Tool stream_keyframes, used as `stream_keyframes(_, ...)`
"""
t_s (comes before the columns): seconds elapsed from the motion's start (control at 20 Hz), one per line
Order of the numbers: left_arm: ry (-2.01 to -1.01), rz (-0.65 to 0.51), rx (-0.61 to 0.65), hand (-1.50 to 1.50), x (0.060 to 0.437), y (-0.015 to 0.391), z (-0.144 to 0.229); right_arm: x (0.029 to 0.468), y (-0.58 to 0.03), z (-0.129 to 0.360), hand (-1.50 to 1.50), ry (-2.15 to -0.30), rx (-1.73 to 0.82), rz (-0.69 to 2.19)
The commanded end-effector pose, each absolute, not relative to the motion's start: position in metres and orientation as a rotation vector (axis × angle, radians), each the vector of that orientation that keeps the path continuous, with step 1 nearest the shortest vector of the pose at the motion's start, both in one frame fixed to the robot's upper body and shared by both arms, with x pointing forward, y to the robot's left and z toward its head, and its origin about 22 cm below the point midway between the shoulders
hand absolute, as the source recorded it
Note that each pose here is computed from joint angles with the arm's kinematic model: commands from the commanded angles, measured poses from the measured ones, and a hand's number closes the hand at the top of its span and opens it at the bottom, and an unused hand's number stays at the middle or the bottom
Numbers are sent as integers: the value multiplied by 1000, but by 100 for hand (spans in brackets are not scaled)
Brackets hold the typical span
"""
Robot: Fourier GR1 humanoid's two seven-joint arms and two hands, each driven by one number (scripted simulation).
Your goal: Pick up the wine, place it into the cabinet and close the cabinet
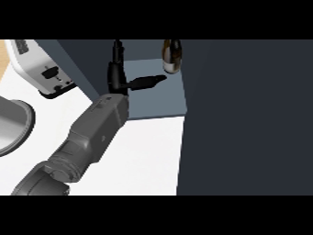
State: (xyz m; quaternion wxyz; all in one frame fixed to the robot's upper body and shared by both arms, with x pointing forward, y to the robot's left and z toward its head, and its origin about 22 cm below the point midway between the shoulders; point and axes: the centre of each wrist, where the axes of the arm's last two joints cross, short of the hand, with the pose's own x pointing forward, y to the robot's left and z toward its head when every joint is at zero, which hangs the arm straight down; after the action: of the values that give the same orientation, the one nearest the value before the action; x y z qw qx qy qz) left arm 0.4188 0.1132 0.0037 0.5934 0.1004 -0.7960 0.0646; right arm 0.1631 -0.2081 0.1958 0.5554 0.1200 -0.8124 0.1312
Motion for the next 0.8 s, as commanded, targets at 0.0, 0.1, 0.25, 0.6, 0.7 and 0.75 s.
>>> stream_keyframes(0.0,-1874,155,193,-150,414,142,-11,154,-213,200,-150,-1937,299,303)
stream_keyframes(0.1,-1867,148,176,-150,417,119,-1,156,-208,207,-150,-1924,294,315)
stream_keyframes(0.25,-1881,104,172,-150,419,117,2,153,-218,204,-150,-1932,284,324)
stream_keyframes(0.6,-1885,115,84,-150,410,121,-12,143,-223,197,-150,-1922,281,270)
stream_keyframes(0.7,-1843,130,57,-150,413,118,-8,156,-208,206,-150,-1922,318,304)
stream_keyframes(0.75,-1872,139,62,-150,413,118,-7,145,-205,202,-150,-1925,312,309)
